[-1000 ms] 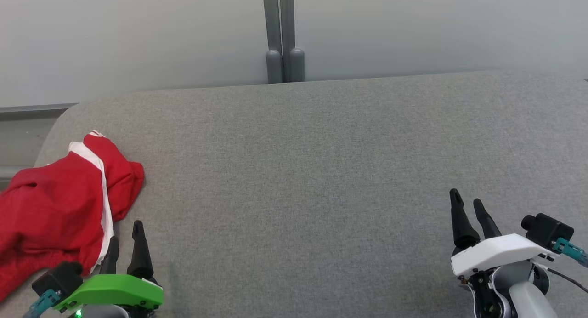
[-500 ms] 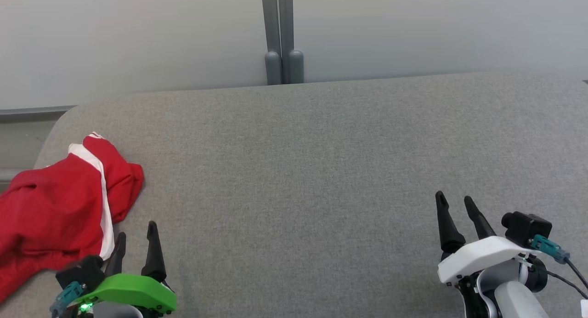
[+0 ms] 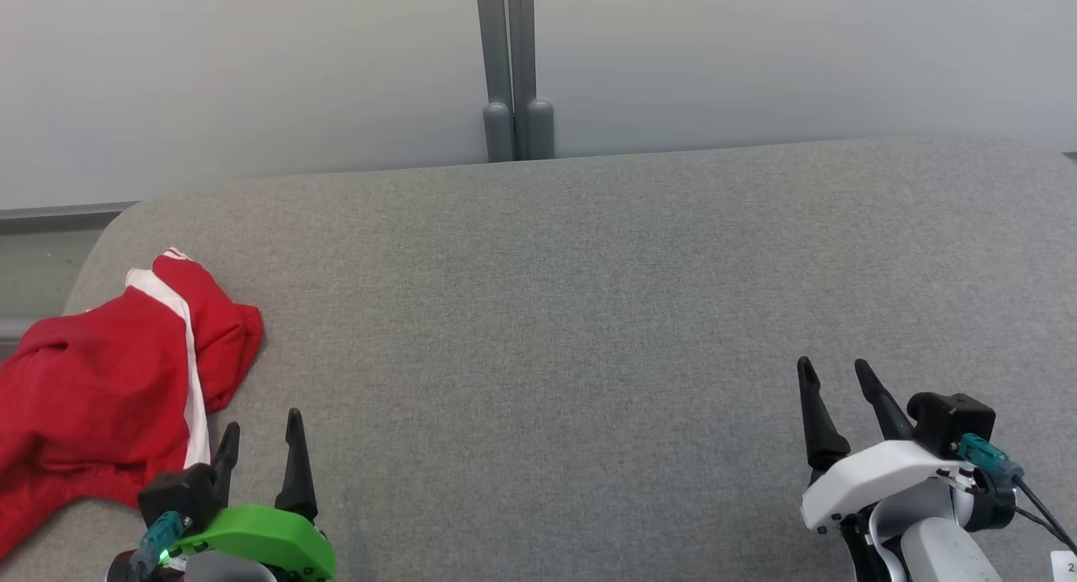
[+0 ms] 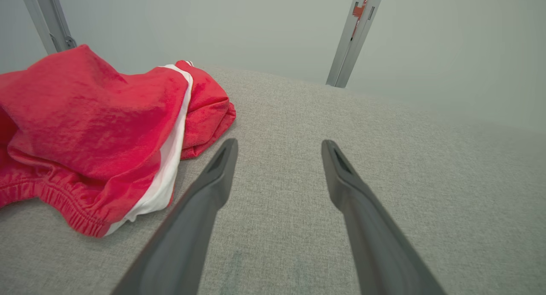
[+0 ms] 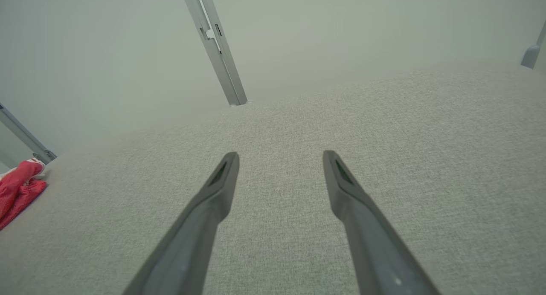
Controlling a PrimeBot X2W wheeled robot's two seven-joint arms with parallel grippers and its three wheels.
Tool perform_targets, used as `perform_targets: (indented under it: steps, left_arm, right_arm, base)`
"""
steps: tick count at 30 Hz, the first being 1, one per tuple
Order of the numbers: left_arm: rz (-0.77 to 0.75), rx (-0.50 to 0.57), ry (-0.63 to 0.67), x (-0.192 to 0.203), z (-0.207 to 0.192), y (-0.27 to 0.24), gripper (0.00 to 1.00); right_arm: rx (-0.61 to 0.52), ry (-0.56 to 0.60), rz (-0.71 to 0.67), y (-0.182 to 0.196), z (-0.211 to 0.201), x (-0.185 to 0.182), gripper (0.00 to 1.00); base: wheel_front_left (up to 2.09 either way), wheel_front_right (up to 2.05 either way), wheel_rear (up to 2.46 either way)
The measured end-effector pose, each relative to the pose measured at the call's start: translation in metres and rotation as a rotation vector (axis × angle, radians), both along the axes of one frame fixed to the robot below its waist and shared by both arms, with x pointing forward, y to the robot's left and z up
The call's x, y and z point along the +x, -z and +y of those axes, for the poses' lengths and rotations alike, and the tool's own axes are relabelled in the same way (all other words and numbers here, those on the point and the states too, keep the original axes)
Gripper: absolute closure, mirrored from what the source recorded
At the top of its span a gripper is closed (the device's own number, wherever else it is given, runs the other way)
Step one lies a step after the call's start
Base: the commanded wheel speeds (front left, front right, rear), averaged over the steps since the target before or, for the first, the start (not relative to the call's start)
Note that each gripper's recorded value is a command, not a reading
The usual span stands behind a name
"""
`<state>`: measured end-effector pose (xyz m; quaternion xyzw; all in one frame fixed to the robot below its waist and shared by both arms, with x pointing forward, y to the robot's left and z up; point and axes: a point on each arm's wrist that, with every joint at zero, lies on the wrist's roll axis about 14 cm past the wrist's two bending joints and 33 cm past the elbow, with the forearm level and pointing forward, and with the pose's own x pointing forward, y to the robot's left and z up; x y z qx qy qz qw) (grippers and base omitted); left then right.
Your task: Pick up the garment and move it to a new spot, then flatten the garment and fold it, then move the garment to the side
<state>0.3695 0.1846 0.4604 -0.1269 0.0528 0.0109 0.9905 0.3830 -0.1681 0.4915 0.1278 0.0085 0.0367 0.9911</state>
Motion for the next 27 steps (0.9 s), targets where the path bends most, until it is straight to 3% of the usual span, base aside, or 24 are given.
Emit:
perform_targets:
  steps: [27]
  left_arm:
    - [-0.002, 0.179, 0.013, -0.0047, 0.0035, 0.0058, 0.0]
  right_arm:
    - [-0.171, -0.002, -0.023, 0.0028, -0.0053, -0.0032, 0.0]
  base:
    - [0.0, 0.0, 0.0]
